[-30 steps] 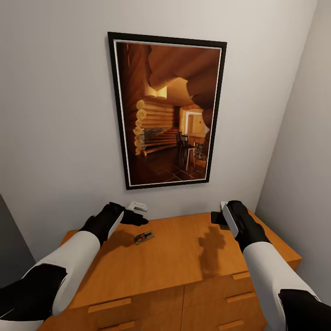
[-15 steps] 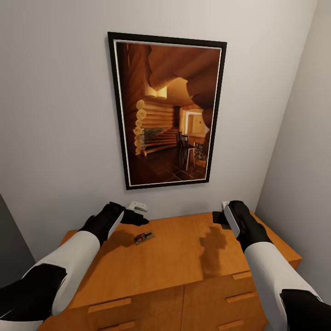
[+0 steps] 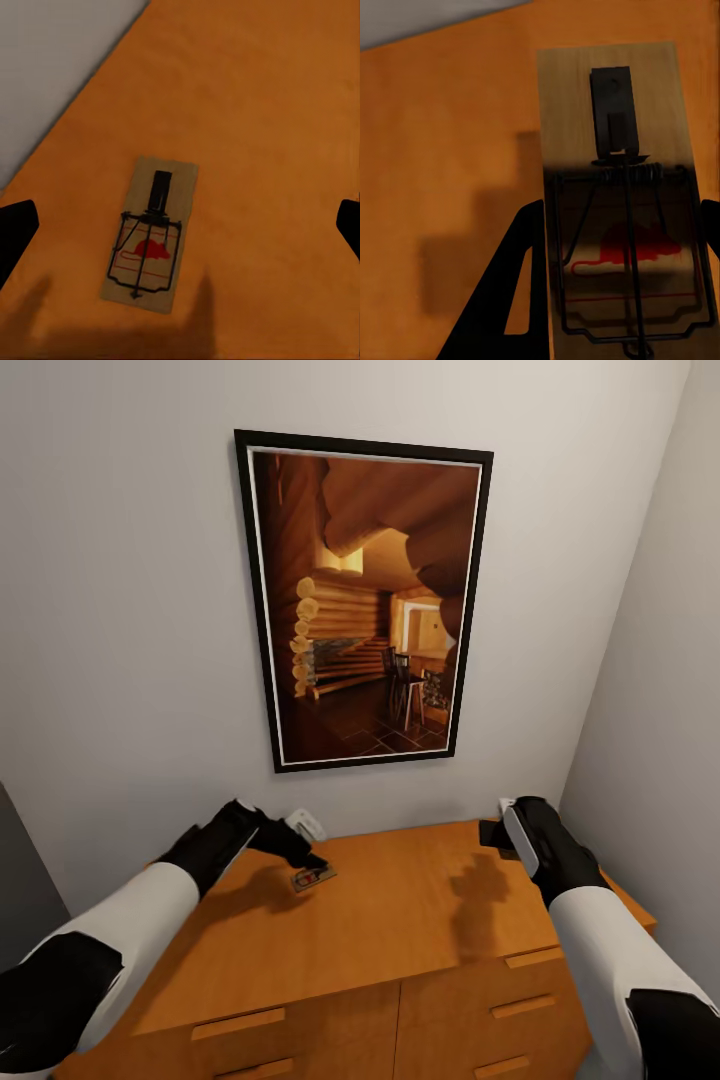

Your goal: Take the four mousetraps from the cabinet in the bathroom and place them on the bathroom floor. Make sure all four end up on the same floor surface, and ensure that at least two of them are either under or directly next to the same bathroom sink.

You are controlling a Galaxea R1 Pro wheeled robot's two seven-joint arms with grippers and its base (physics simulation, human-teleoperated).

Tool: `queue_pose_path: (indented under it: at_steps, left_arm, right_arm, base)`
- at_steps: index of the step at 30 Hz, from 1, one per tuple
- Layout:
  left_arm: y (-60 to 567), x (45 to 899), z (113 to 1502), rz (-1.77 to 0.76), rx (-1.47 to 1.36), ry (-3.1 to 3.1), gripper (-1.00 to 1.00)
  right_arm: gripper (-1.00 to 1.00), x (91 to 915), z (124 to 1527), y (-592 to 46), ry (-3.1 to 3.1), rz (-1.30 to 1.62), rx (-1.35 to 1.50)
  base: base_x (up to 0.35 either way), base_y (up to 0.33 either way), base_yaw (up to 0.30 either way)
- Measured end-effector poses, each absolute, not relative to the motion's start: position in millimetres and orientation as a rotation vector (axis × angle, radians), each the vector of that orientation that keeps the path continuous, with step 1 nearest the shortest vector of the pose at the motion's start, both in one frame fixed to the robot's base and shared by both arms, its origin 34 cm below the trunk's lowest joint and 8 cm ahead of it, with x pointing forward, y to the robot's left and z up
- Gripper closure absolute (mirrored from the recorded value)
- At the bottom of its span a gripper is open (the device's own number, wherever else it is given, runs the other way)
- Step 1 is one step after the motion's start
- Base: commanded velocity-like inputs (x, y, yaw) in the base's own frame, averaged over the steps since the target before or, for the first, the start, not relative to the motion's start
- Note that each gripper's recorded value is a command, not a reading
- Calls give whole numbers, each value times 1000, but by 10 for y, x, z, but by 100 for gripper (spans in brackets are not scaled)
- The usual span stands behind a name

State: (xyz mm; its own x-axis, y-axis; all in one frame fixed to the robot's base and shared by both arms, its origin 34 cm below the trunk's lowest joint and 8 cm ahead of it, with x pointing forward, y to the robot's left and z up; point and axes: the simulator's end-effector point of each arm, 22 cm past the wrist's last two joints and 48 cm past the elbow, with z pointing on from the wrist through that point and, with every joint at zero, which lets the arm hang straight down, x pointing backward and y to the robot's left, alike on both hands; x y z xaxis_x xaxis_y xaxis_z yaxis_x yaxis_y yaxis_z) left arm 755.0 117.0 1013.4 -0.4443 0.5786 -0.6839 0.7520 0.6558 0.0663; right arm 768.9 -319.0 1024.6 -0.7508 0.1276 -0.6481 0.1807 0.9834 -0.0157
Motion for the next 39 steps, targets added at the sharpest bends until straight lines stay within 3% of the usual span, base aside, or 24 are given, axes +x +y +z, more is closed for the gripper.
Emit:
queue_pose_path:
  at_steps: [39]
  left_arm:
    - [1372,7589,10113,-216,1087,2180,-100]
  right_arm:
    - [100,7691,10246,-3226,2426,-115,215]
  base:
    - [0,0,0]
